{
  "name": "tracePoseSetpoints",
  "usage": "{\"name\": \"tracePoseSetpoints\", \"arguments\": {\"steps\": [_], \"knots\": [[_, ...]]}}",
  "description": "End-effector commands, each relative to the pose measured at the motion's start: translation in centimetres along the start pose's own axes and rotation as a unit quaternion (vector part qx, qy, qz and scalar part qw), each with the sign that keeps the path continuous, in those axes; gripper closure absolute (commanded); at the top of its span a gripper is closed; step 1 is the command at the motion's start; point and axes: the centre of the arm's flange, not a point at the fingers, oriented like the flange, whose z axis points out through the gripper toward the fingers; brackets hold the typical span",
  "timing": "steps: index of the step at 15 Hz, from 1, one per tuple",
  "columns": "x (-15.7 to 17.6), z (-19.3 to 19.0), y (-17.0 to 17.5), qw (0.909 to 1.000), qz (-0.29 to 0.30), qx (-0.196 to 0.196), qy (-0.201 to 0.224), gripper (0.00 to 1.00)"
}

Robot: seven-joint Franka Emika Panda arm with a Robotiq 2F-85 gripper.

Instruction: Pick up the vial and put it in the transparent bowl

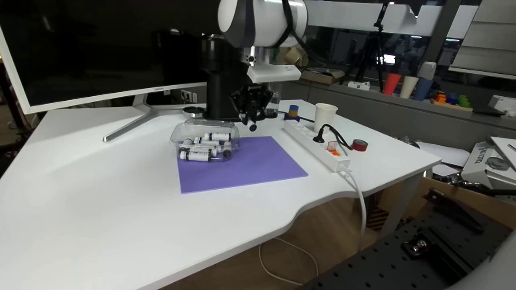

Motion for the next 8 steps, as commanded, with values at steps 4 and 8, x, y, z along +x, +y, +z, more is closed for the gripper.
{"name": "tracePoseSetpoints", "arguments": {"steps": [4, 8], "knots": [[2.8, -0.5, -4.7, 0.9994, -0.011, 0.002, 0.033, 0.93], [2.9, 1.0, -6.4, 0.999, 0.0, 0.003, 0.044, 0.93]]}}
